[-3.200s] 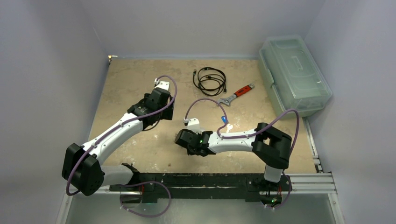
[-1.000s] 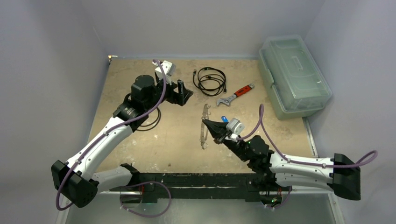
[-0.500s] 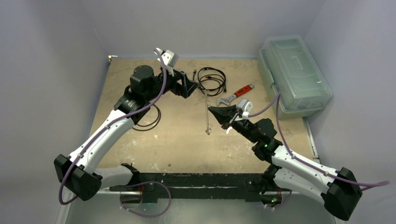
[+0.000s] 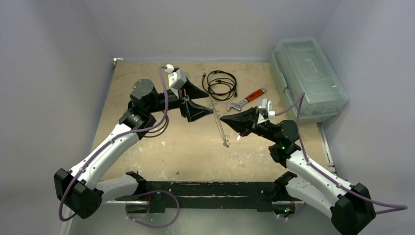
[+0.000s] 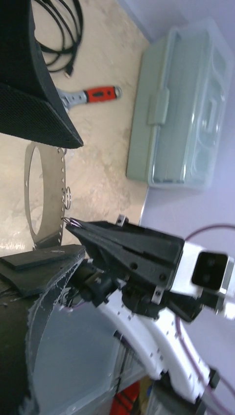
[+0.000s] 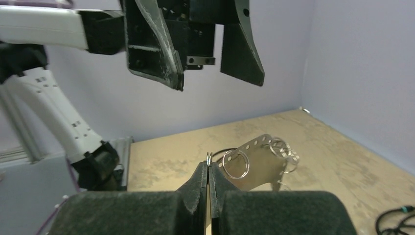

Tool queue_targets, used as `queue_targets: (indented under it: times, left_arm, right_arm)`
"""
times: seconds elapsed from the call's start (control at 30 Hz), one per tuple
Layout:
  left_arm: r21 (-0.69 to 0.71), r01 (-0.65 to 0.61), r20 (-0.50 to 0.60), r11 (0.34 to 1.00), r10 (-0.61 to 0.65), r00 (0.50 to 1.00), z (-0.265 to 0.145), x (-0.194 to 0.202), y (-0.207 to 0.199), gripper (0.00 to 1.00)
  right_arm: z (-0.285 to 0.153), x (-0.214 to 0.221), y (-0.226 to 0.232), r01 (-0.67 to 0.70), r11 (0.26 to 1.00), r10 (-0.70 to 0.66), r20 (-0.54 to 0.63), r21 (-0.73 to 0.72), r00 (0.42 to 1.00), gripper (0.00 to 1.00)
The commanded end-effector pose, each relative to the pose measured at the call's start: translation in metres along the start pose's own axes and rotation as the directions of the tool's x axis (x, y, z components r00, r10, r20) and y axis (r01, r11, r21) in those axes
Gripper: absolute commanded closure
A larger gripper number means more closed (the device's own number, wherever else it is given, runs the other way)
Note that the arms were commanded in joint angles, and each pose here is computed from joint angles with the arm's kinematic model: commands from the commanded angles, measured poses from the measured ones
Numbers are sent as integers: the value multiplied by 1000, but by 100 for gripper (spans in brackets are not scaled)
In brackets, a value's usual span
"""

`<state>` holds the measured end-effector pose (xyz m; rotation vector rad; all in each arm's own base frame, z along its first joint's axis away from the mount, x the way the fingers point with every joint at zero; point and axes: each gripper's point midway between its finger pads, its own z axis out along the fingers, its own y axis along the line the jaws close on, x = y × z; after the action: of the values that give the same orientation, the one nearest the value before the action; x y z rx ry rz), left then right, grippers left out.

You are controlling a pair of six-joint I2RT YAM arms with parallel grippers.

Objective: Put the keys on the keyring

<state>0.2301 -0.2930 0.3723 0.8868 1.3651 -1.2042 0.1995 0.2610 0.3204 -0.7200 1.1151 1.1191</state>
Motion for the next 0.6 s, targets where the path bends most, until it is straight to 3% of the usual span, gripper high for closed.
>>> queue_targets:
  times: [0.0, 0.3, 0.57]
  left_arm:
    - [249, -87, 30, 965, 82, 996, -6, -8, -50, 32]
    - [356, -92, 14, 930, 94, 996, -8, 1, -72, 61]
    - [389, -81, -3, 918, 89, 996, -7, 8, -78, 68]
  right_arm:
    - [1, -36, 31, 34, 988, -20, 95, -153, 995, 100]
    - [-4, -51, 49, 34, 974, -3, 137, -222, 991, 100]
    - [-4, -58, 52, 37, 972, -1, 156, -231, 988, 100]
